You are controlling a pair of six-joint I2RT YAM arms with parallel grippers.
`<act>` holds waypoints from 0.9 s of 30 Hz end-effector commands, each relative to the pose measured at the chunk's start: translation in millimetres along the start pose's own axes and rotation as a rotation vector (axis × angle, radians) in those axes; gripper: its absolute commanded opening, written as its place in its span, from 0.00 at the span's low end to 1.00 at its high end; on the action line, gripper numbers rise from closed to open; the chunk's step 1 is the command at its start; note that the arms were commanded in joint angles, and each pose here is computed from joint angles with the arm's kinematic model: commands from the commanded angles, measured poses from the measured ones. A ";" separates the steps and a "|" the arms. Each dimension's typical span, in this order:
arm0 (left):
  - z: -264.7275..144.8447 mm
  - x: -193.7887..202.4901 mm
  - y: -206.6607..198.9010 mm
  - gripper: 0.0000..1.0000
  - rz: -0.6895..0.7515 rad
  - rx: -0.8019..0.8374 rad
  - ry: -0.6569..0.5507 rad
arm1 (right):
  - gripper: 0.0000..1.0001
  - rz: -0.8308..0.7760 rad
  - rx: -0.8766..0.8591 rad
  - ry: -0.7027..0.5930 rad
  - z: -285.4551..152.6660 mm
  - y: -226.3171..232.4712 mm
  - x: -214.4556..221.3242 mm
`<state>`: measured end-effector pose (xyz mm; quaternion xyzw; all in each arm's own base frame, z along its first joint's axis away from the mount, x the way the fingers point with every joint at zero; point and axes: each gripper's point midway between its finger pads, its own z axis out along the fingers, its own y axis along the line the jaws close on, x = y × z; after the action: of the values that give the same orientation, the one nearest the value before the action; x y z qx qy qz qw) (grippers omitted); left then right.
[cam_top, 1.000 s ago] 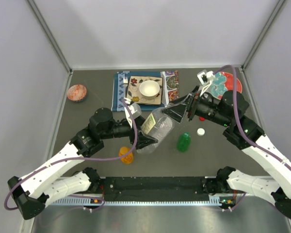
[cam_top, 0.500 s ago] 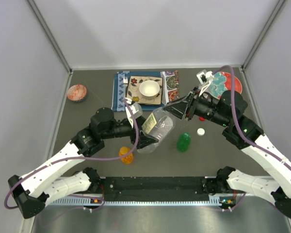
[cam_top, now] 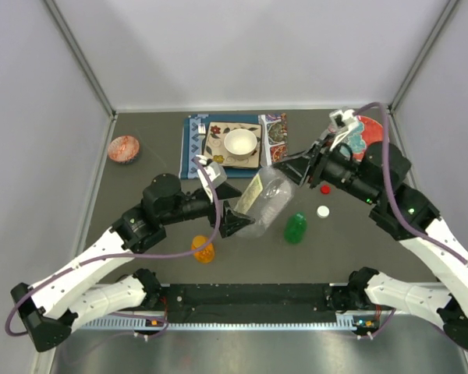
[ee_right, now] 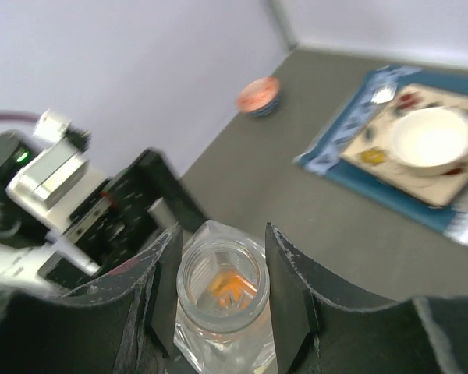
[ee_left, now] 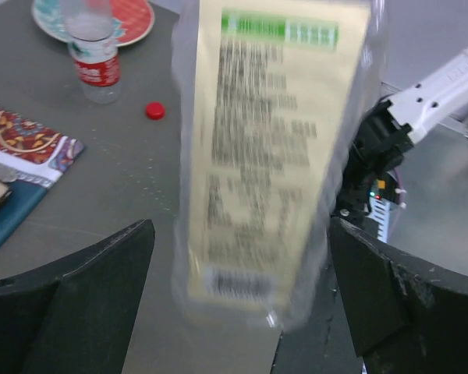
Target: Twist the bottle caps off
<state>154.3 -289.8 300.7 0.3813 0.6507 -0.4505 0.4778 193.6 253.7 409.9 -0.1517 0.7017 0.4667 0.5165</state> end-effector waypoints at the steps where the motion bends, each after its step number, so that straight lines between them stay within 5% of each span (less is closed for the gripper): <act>1: -19.8 -31.6 13.7 0.99 0.026 -0.139 -0.095 | 0.00 -0.137 0.328 -0.172 -39.6 -33.5 -68.4; 11: -63.2 -38.7 12.4 0.99 0.042 -0.240 -0.197 | 0.00 -0.251 1.120 -0.399 -145.9 -129.8 -119.0; 20: -67.5 -29.7 1.5 0.99 0.027 -0.185 -0.225 | 0.00 -0.170 1.466 -0.381 -188.8 -216.8 -79.2; 27: -65.8 -12.5 -3.1 0.99 -0.021 -0.151 -0.209 | 0.00 -0.073 1.513 -0.404 -177.5 -277.2 -40.2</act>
<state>143.3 -228.9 309.7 0.2957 0.6565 -0.4164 0.5551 281.7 -45.3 311.2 0.2656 0.7498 -0.1802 0.5786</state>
